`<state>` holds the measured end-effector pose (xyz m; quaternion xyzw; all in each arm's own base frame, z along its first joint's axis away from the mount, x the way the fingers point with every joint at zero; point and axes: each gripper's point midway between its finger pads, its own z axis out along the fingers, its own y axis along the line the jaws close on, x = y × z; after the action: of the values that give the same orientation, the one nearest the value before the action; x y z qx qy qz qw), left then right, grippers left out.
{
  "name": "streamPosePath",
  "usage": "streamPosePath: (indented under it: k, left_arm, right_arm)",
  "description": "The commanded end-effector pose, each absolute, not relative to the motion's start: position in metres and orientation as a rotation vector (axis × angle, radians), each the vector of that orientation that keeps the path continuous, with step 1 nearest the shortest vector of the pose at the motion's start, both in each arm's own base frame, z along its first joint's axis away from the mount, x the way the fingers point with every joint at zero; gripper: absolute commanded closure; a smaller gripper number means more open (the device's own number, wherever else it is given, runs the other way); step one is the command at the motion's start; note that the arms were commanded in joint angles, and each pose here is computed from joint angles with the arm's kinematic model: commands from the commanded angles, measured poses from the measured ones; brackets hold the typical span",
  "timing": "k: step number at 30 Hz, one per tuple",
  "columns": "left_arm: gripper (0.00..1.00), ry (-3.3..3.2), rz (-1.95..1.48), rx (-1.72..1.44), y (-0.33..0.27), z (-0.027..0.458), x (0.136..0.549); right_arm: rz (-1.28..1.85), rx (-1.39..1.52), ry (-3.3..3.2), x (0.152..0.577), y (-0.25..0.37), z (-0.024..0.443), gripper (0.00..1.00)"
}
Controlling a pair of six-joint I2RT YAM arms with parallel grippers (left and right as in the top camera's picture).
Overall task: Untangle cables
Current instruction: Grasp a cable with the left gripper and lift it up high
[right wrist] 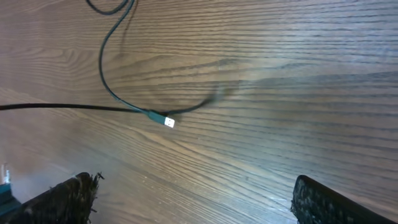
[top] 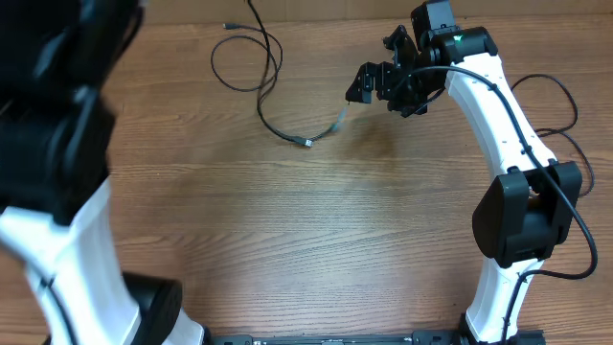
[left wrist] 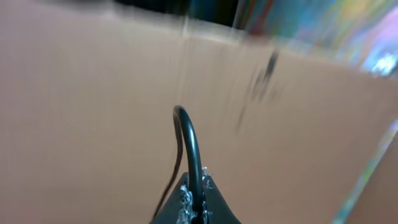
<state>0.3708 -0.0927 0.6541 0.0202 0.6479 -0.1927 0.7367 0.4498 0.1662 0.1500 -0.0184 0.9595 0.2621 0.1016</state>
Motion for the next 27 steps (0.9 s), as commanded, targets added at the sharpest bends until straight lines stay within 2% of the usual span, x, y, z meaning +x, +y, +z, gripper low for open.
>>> streamPosePath:
  k: [1,5,9,17,22,27]
  left_arm:
    - [0.96,1.273,-0.449,0.044,-0.083,0.699,0.319]
    - [0.96,1.265,-0.45,0.045,-0.081,0.701,0.312]
    - [0.96,1.333,-0.445,0.042,-0.083,0.685,0.323]
    - [0.96,1.629,-0.554,0.056,-0.111,0.607,0.37]
    - [0.96,1.694,-0.603,0.103,-0.135,0.585,0.39]
    - [0.96,1.696,-0.623,0.135,-0.158,0.582,0.389]
  right_arm:
    - [0.746,-0.058,2.833,0.451,0.165,0.149,0.0]
    - [0.746,-0.063,2.818,0.454,0.166,0.15,0.0]
    - [0.747,-0.07,2.797,0.458,0.166,0.152,0.0]
    - [0.688,-0.053,2.793,0.463,0.16,0.149,0.0]
    - [0.498,0.09,2.808,0.471,0.133,0.141,0.0]
    - [0.397,0.276,2.803,0.478,0.102,0.138,0.0]
